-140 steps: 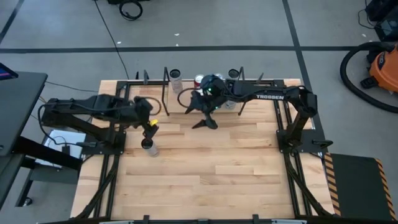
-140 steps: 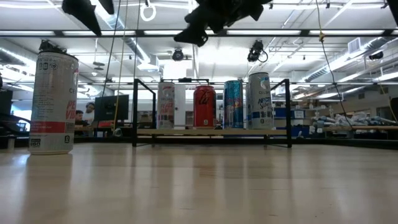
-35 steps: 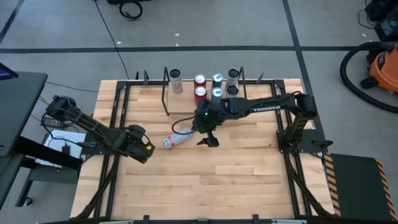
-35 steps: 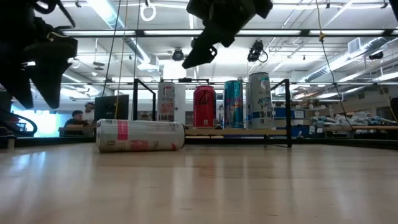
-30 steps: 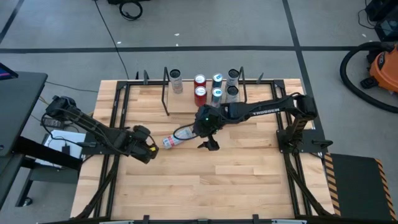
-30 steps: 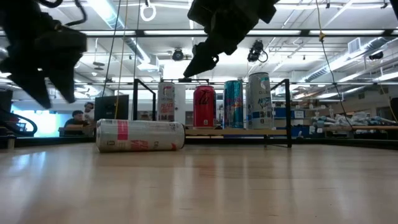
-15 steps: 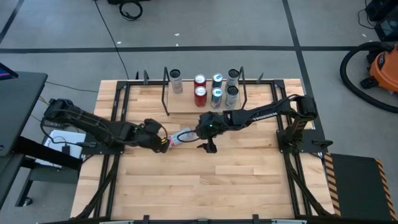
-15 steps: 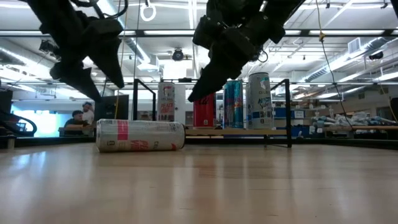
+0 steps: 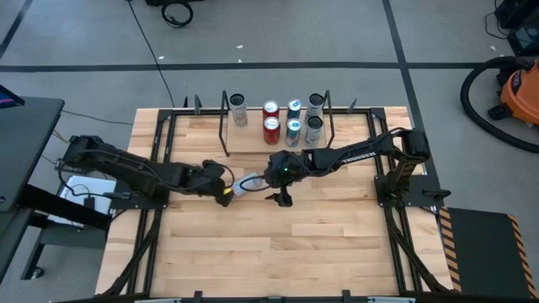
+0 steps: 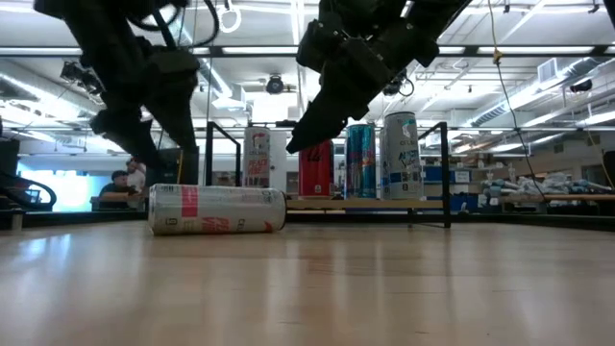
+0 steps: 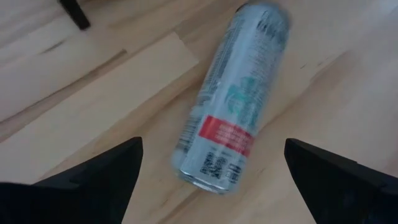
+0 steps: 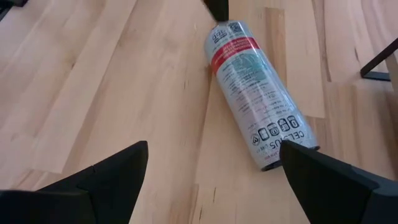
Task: Place canned beverage on shelf
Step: Put the white pink soda can on the shelf aligned with the other white pink soda can
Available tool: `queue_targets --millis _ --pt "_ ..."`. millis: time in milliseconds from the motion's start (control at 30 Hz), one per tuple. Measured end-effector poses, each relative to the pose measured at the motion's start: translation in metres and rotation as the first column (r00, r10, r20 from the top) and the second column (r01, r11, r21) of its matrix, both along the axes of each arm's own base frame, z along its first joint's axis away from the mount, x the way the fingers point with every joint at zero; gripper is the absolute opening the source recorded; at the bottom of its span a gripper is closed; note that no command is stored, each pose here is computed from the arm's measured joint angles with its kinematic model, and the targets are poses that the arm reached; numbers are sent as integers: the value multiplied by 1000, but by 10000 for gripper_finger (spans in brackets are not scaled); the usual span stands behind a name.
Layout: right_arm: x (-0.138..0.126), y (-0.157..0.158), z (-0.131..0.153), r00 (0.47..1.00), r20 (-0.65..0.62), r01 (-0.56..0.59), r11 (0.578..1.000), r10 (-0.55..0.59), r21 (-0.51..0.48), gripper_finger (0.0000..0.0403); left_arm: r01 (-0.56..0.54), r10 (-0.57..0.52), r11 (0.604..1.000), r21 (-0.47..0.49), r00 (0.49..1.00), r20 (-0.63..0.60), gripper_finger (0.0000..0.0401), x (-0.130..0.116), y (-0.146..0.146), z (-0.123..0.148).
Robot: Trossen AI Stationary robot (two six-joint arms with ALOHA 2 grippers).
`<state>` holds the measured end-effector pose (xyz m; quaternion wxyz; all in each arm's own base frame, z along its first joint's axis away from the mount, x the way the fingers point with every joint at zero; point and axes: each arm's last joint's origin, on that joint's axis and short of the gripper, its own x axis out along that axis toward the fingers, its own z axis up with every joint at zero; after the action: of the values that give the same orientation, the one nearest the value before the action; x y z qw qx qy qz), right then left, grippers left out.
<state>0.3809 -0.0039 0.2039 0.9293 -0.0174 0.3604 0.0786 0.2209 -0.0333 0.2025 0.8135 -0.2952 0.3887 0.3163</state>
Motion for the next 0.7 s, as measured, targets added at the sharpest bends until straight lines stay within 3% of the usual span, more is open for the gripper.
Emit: queue_targets --millis 267,700 --pt "1 0 1 1000 7 0 1000 0 0 373 27 -29 999 -25 998 -55 394 19 10 -20" --pt "1 0 1 1000 9 -4 1000 4 -3 373 22 -23 1000 -9 992 -124 394 25 10 -38"
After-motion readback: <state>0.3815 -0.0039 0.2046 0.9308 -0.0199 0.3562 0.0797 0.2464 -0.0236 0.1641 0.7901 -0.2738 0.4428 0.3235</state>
